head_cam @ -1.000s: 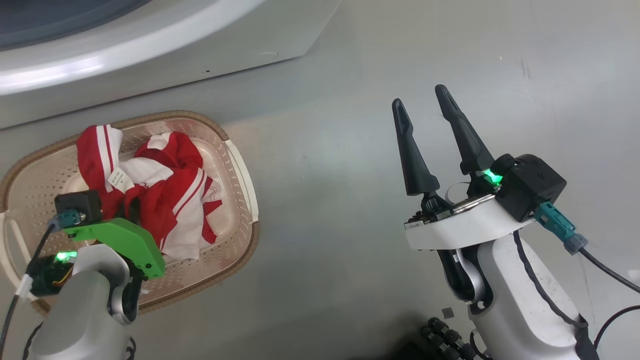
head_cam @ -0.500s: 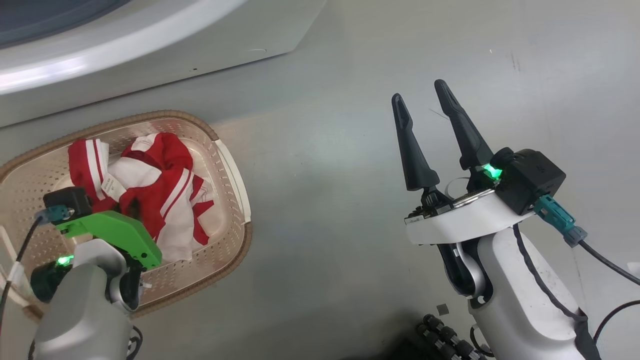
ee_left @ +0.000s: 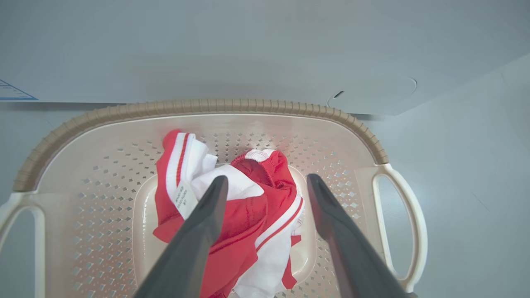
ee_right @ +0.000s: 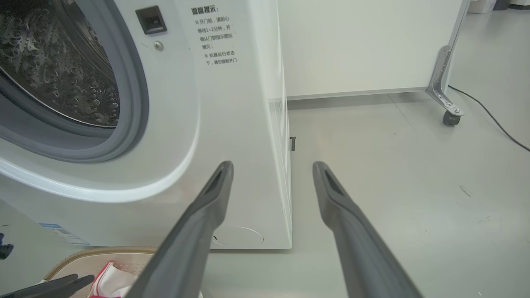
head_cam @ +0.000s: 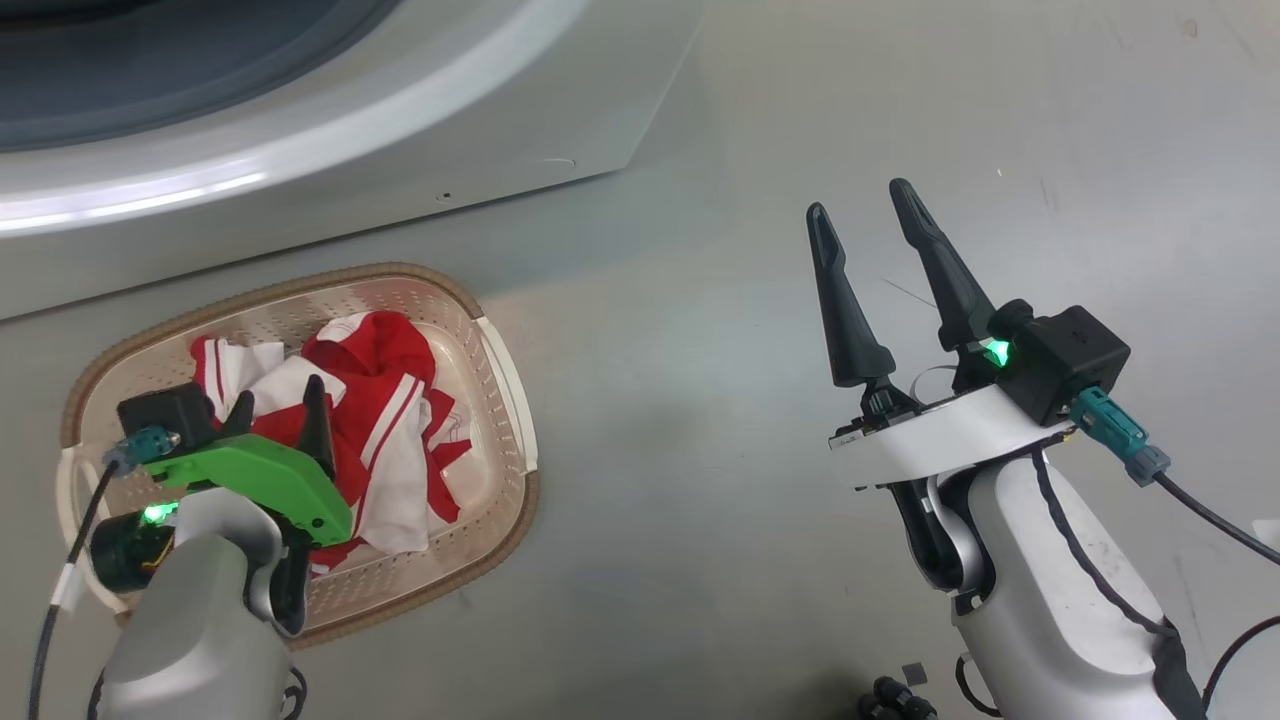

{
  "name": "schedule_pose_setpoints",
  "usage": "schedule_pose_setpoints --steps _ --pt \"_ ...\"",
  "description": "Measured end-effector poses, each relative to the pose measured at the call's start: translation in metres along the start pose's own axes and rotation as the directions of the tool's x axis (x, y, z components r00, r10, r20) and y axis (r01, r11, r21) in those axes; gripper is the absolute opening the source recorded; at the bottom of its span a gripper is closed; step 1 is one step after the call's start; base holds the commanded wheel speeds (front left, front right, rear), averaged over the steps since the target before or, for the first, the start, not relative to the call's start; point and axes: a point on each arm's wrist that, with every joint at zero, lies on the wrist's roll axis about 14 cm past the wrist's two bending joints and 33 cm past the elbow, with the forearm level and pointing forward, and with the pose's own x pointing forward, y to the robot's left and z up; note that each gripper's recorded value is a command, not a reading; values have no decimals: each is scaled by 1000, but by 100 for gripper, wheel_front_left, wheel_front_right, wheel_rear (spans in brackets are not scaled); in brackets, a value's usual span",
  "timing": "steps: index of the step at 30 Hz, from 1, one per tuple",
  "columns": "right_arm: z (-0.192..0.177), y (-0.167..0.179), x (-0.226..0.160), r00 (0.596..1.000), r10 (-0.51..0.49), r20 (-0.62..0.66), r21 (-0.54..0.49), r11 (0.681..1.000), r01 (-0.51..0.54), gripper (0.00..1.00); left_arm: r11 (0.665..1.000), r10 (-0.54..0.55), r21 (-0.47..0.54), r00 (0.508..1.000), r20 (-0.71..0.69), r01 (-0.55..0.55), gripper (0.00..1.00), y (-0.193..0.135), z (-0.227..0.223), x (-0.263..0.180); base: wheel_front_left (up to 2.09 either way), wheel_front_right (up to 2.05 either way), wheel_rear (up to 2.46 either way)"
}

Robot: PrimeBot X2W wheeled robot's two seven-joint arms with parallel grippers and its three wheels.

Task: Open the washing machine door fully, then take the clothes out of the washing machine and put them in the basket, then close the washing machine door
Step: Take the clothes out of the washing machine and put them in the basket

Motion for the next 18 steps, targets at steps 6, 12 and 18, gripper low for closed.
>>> schedule_pose_setpoints --steps 6,12,18 --pt "5 2 -9 1000 -2 6 -16 1000 2 100 998 -56 48 990 131 50 100 -19 32 -16 0 0 0" --pt "11 3 -21 1000 -14 16 -13 1000 15 100 990 -113 118 953 281 82 100 -37 78 -40 0 0 0" --pt "21 12 -30 999 4 39 -18 1000 -4 100 979 -171 174 891 422 106 100 -57 126 -71 0 0 0"
